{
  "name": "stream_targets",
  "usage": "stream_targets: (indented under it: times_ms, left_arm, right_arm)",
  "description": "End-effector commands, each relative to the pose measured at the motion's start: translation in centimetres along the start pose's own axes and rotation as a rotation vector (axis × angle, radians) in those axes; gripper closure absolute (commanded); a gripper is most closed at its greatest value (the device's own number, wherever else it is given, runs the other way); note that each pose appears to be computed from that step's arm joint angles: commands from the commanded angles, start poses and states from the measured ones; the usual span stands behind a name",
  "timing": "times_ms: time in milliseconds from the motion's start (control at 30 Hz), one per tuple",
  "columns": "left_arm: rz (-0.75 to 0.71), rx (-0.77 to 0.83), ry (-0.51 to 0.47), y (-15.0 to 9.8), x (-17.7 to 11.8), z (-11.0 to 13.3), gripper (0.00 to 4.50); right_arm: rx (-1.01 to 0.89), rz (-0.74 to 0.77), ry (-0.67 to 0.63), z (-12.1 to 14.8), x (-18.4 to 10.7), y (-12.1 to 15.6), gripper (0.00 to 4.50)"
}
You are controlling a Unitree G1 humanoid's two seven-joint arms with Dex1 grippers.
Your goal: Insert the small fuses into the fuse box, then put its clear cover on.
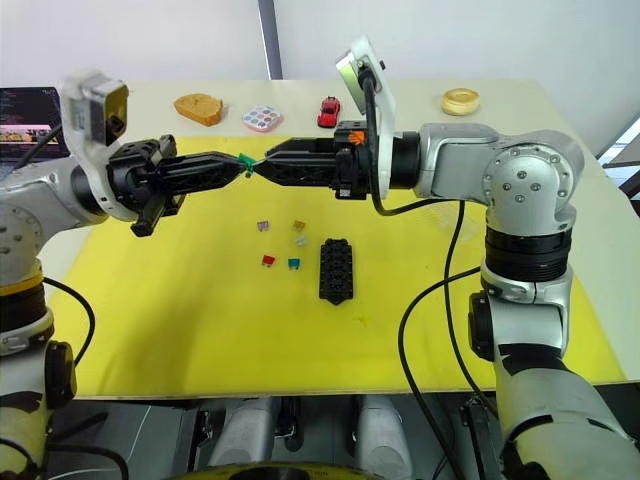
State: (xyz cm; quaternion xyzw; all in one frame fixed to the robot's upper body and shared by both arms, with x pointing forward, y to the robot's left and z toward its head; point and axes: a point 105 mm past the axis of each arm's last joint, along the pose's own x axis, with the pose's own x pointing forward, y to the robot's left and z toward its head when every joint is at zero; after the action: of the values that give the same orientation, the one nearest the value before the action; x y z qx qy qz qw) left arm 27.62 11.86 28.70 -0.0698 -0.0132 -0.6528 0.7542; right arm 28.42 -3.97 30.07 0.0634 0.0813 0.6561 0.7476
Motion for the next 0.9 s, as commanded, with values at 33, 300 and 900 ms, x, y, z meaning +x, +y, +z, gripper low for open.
stream_targets:
  times_ms: [33,300,900]
  left_arm:
    - [-0.013,0.064,-0.019,-0.3,0.3,1.2,4.5]
    - [-0.005,0.065,-0.029,-0.1,0.6,1.1,4.5]
    - [0.303,0.161,0.175,2.0,-3.9,-1.4,0.02]
  right_arm:
    - [-0.037,0.022,-0.033,0.8,-0.2,1.0,3.22]
    - [-0.021,0.026,-0.034,0.6,0.0,1.1,4.41]
    - [-0.298,-0.038,0.15,-1.4,-3.3,-1.0,4.5]
